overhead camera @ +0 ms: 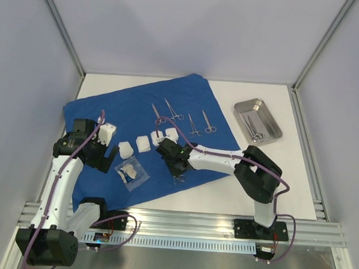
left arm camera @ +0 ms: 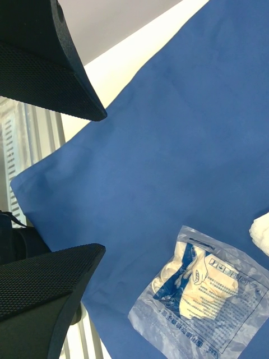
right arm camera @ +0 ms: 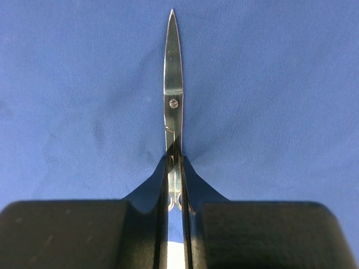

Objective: Prepare the surgical pack

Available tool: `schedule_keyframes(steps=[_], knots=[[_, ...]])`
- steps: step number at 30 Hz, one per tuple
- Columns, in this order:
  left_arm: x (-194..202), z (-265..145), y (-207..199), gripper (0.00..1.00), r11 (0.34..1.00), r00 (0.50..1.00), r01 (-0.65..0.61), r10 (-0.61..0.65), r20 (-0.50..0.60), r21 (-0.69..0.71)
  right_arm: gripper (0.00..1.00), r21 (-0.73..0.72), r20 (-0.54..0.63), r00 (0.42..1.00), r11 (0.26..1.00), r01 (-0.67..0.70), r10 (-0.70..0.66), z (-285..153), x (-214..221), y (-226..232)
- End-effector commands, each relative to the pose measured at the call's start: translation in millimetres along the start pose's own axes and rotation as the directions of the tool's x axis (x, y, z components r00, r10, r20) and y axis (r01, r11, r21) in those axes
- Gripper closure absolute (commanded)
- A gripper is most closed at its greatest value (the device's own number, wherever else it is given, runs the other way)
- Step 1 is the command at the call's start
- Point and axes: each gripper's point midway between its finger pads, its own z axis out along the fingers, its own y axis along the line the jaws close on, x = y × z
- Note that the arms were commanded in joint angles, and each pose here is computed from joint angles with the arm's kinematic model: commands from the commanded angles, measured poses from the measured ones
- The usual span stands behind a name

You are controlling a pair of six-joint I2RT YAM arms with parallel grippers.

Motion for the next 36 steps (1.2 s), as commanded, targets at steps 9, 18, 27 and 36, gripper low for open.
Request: schedule_keyframes(steps=[9, 18, 27, 36], knots=[[-10.4, -9.5, 4.8, 0.0, 1.0, 1.0, -0.013, 0.014, 0.027, -0.012, 1.0, -0.042, 0.144, 0.989, 0.999, -0.006, 0.012, -17.8, -37.7, -5.0], [-17.1, -13.3, 3.8, 0.0, 1.0, 0.999, -0.014, 0.014, 0.039, 0.005, 1.0, -0.011, 0.264, 0.964, 1.0, -0.012, 0.015, -57.0, -86.4, -57.6], [-43.4, -24.5, -5.1, 0.0, 0.995, 0.992, -0.044, 0.033, 0.119, 0.085, 1.0, 0.139, 0.381, 0.917, 0.974, -0.181, 0.116, -123.1, -127.4, -254.3], [-70.0, -19.9, -0.3, 0.0, 0.992, 0.989, -0.055, 0.039, 0.141, 0.112, 0.99, 0.297, 0.3, 0.93, 0.906, -0.302, 0.211, -103.3, -80.8, -405.2]])
